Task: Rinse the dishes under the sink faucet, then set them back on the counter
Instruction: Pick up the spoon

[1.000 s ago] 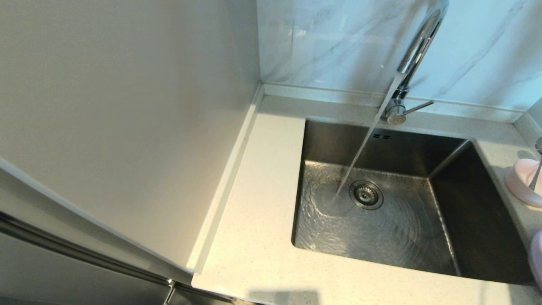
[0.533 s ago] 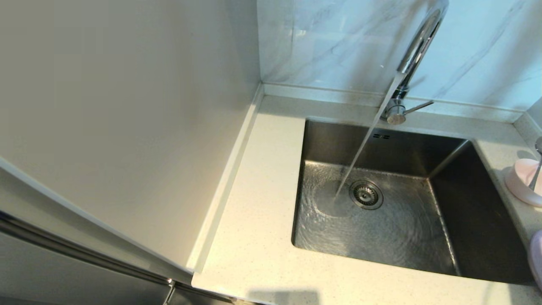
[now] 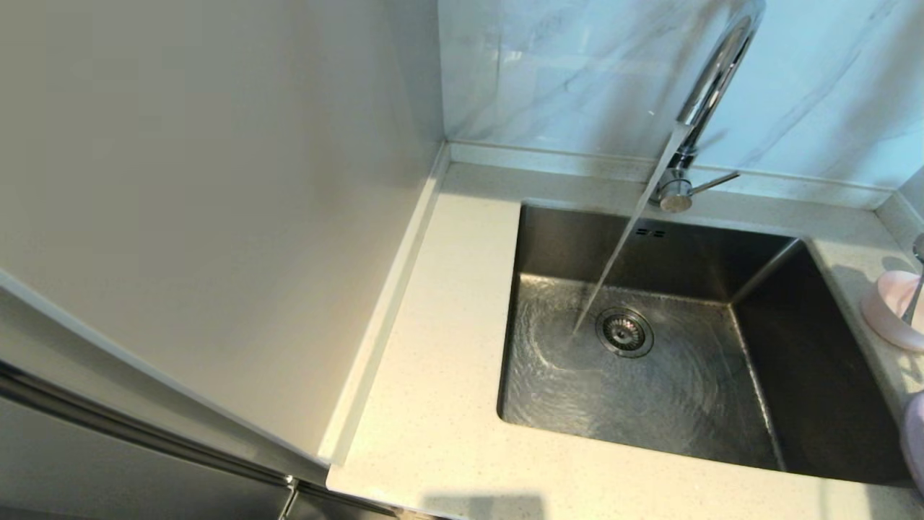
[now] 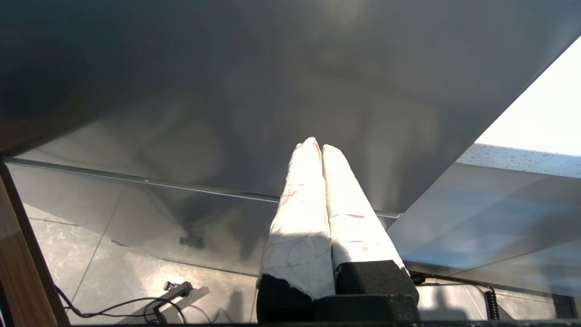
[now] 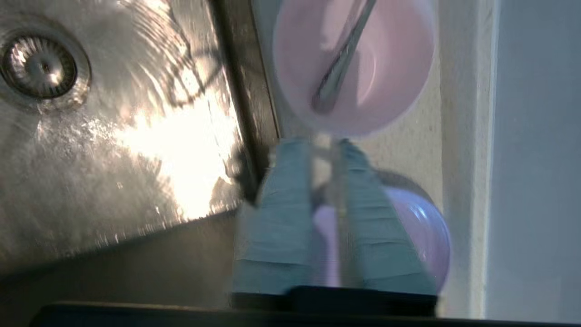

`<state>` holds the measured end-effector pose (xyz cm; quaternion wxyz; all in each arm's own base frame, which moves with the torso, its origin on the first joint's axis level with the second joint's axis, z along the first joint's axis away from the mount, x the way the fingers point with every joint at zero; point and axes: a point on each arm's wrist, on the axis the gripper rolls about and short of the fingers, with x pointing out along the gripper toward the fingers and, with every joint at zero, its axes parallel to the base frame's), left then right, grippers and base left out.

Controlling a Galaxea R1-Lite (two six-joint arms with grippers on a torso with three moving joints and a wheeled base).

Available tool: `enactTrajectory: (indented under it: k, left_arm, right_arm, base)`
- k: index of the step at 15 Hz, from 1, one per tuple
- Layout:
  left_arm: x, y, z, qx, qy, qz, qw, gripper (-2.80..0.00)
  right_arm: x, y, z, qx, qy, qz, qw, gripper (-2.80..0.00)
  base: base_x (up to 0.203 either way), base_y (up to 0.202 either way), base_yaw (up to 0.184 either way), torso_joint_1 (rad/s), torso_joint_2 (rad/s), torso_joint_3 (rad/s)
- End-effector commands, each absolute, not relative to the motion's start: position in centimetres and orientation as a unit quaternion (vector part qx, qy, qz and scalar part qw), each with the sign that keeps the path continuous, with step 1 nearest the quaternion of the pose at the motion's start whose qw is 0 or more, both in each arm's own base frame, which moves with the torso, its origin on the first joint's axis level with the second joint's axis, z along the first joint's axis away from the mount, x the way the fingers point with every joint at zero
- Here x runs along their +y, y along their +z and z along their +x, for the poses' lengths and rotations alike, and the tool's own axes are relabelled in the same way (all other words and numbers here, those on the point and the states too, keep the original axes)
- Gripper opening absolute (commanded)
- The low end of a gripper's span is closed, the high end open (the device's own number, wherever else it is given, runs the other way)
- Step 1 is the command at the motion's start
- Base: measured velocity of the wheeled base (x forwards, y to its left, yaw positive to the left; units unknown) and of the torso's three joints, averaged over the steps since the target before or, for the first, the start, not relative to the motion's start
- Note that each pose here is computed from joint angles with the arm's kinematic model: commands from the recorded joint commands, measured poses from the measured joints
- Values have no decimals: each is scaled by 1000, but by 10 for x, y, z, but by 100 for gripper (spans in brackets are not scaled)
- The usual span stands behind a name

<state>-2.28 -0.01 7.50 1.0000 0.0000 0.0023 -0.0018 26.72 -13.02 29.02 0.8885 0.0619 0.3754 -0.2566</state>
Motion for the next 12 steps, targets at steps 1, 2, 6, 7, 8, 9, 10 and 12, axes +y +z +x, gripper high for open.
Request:
enactTrajectory:
  k: [1,2,6,7,8,9,10,12]
  left_arm:
    - [0,75,-23,2,-2,0,1000,-280]
    - [0,75,-23,2,-2,0,1000,-280]
    - [0,75,-23,2,-2,0,1000,-280]
    - [0,75,-23,2,-2,0,1000,-280]
    - [0,75,-23,2,-2,0,1000,-280]
    - [0,75,-23,2,-2,0,1000,-280]
    - [0,75,-23,2,-2,0,1000,-280]
    - [0,75,-23,2,-2,0,1000,-280]
  right_arm:
    - [-140,284,278,365,-263,59,891,0]
    - [-143,283,281,359,-266,59,893,0]
    - [-149,282,293,345,-270,58,897,0]
    - [-151,281,297,343,-270,58,898,0]
    - [-153,281,302,340,-271,57,899,0]
    - [-156,281,307,327,-275,53,903,0]
    - [-158,280,311,316,-280,49,905,0]
    - [-162,273,319,311,-286,45,905,0]
  base:
    - [0,0,0,0,0,0]
    - [0,0,0,0,0,0]
    - [0,0,0,0,0,0]
    - [0,0,0,0,0,0]
    - [0,0,0,0,0,0]
    - [0,0,0,0,0,0]
    - [0,0,0,0,0,0]
    - [0,0,0,0,0,0]
